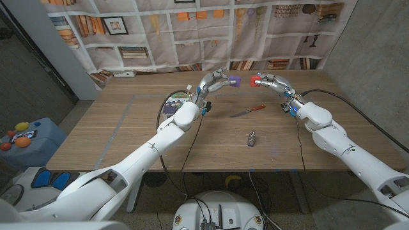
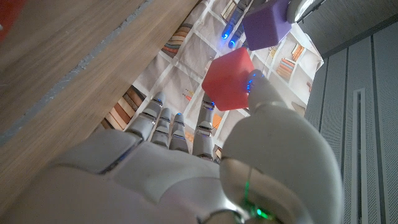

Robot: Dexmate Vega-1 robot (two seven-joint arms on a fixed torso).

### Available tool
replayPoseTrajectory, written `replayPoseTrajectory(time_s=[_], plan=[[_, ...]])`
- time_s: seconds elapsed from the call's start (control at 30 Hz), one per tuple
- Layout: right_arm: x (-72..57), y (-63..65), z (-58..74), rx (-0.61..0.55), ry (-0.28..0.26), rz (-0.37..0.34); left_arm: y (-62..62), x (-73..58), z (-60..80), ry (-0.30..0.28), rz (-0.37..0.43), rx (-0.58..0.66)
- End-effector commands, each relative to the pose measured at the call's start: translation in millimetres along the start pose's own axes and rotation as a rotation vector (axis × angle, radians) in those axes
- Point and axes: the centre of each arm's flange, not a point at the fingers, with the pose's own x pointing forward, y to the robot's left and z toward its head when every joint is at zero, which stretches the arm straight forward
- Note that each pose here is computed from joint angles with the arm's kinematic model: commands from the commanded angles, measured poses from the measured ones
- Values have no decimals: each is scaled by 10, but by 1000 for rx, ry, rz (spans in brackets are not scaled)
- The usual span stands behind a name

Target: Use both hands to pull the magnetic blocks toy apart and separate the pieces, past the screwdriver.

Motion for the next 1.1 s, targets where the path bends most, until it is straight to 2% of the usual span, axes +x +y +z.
replayPoseTrajectory(time_s=[0.03,0.3,0.5,1.1], plan=[[-51,-71,62,-81,40,-17,163,-87,191,39,-21,162],[-109,-87,83,-119,70,-32,271,-149,283,60,-39,298],[-154,-112,133,-190,106,-30,331,-175,322,76,-43,371],[-147,-166,264,-387,219,-8,463,-142,445,105,-74,608]])
